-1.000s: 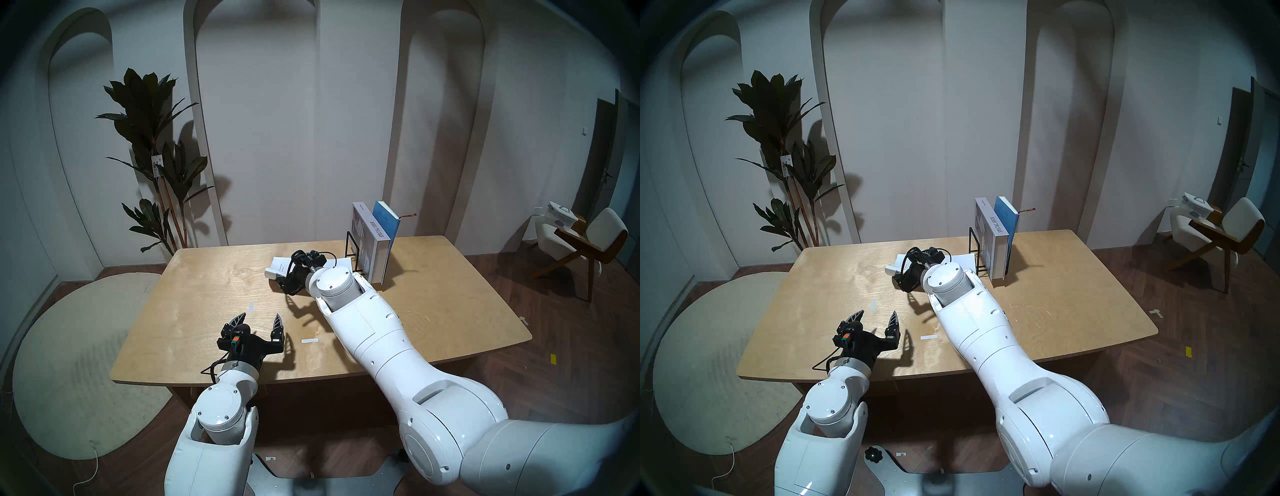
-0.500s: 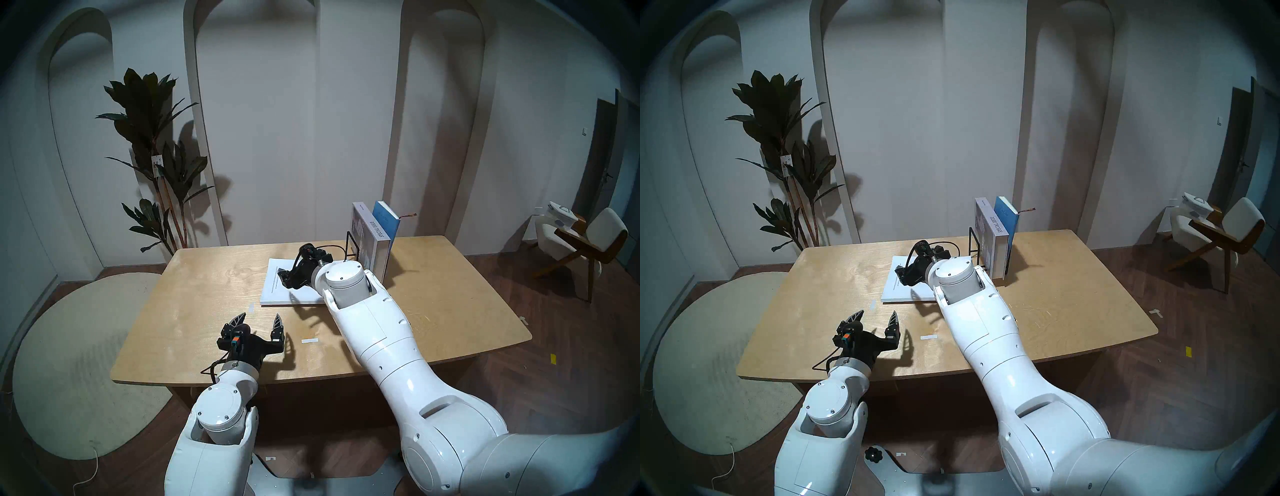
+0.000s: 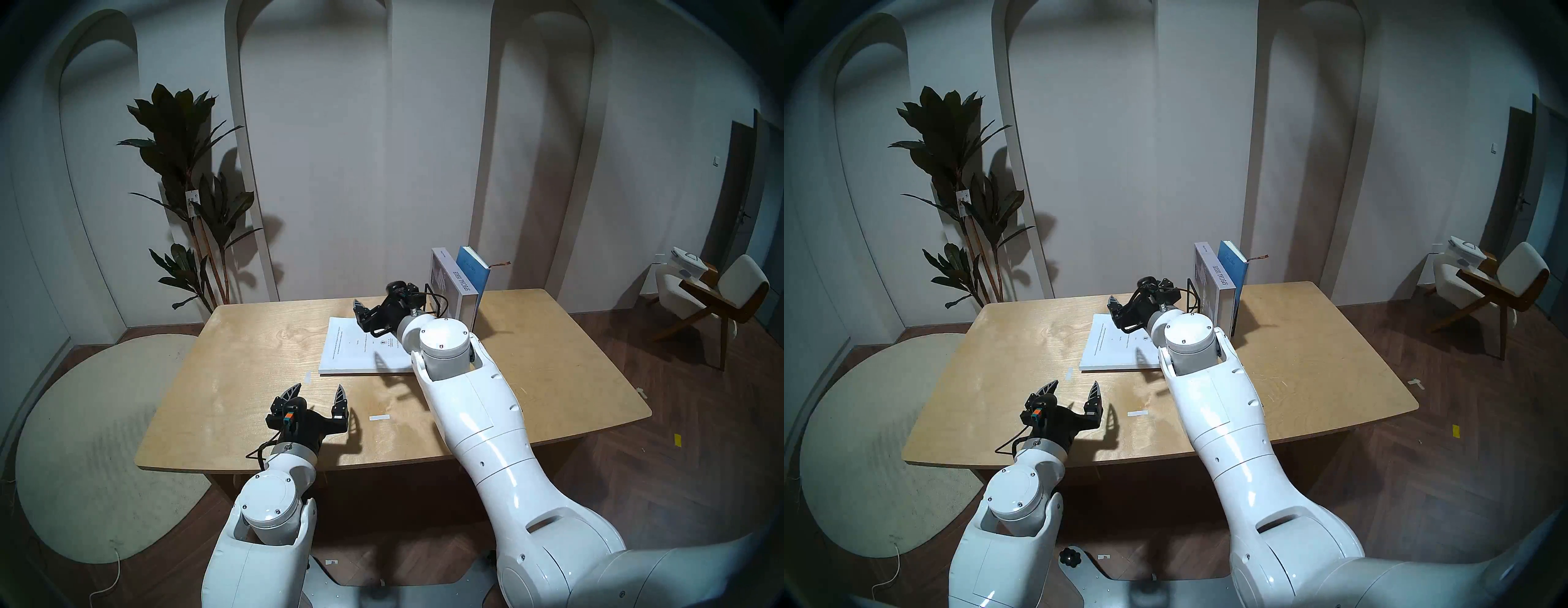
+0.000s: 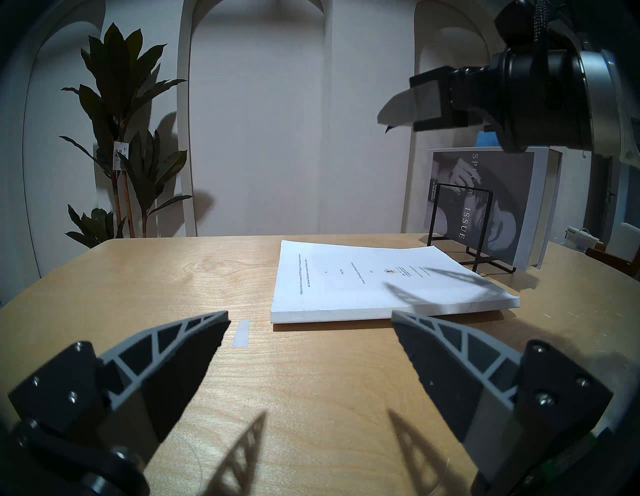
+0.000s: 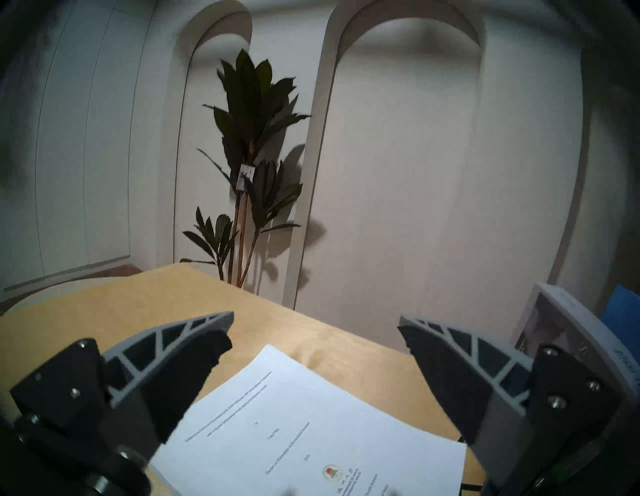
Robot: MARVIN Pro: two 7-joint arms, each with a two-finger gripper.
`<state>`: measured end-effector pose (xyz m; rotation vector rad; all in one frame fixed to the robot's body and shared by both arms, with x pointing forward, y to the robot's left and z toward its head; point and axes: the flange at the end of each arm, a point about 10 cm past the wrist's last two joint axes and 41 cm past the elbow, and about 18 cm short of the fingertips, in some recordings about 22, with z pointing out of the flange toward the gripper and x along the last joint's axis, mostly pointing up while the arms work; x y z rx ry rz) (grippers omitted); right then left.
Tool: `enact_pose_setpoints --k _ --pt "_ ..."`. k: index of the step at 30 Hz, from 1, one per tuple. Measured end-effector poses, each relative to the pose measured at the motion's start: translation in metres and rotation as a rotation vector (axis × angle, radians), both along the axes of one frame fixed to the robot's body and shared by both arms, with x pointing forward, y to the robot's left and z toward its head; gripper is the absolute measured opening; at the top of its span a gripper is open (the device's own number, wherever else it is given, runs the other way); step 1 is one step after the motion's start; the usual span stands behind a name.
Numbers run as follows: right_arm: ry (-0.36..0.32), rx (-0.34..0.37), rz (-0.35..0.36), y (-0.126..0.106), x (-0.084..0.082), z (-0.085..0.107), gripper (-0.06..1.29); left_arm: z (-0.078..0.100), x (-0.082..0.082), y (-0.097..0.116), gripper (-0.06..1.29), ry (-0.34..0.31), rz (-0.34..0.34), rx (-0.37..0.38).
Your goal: Stack the books into one stack
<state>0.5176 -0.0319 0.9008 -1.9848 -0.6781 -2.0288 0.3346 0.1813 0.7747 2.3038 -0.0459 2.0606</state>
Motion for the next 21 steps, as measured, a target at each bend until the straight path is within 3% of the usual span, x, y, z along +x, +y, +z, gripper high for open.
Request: enact_pose_setpoints --k 21 --pt "-0.289 0.077 -0.143 -0.059 -0.037 0.033 1.27 -0.002 0.000 0.000 1.24 0.005 -0.001 0.000"
